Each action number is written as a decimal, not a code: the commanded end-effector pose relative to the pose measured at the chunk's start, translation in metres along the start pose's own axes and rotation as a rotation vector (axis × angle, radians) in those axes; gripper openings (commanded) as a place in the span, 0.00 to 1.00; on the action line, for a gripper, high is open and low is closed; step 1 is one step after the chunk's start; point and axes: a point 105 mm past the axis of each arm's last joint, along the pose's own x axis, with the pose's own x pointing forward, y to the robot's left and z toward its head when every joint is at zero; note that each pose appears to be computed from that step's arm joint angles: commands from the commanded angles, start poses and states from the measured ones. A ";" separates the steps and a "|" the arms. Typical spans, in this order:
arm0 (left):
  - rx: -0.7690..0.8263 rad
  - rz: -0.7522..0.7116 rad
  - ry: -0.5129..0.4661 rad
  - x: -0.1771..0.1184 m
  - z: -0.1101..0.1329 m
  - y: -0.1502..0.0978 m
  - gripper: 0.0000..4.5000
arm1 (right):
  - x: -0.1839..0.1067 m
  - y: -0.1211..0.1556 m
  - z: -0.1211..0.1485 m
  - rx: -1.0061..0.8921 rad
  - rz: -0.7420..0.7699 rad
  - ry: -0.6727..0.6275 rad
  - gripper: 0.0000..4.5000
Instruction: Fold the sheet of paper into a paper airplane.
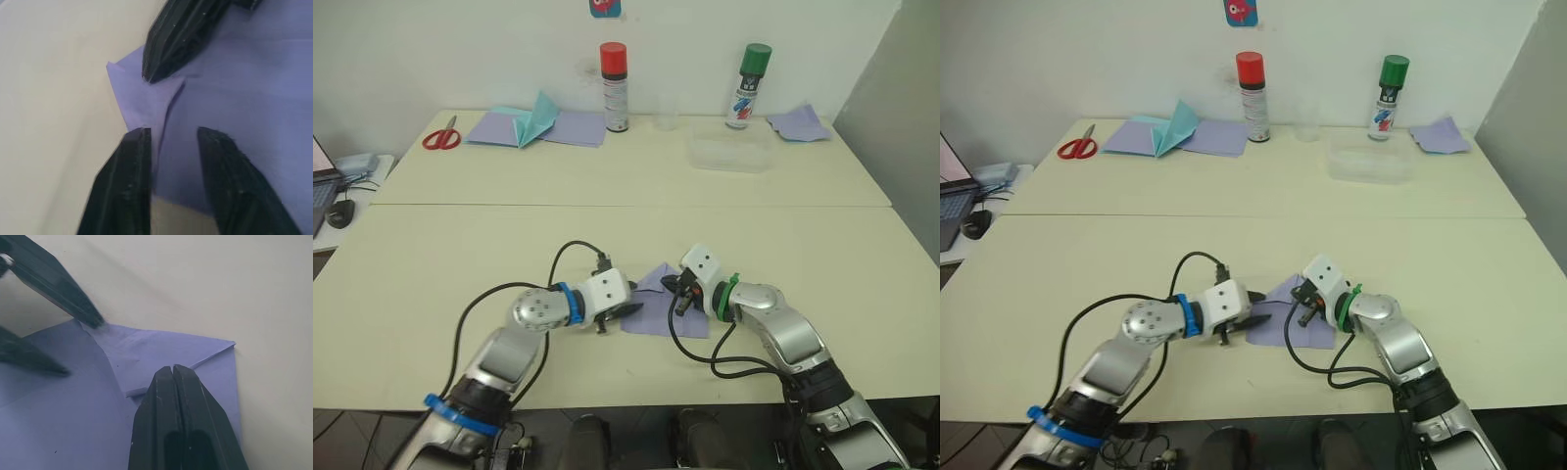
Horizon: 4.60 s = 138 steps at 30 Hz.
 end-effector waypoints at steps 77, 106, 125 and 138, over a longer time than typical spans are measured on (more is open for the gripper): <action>-0.225 -0.022 0.041 0.034 -0.012 -0.004 0.00 | 0.005 0.002 -0.014 0.006 0.003 0.059 0.00; -0.155 -0.006 0.066 0.041 -0.024 -0.011 0.00 | 0.027 -0.029 0.000 -0.081 -0.193 0.039 0.00; -0.164 0.000 0.069 0.043 -0.025 -0.011 0.00 | 0.024 -0.013 0.014 -0.102 -0.135 -0.060 0.00; -0.165 -0.003 0.070 0.044 -0.025 -0.012 0.00 | 0.015 -0.014 0.047 -0.126 -0.139 -0.222 0.00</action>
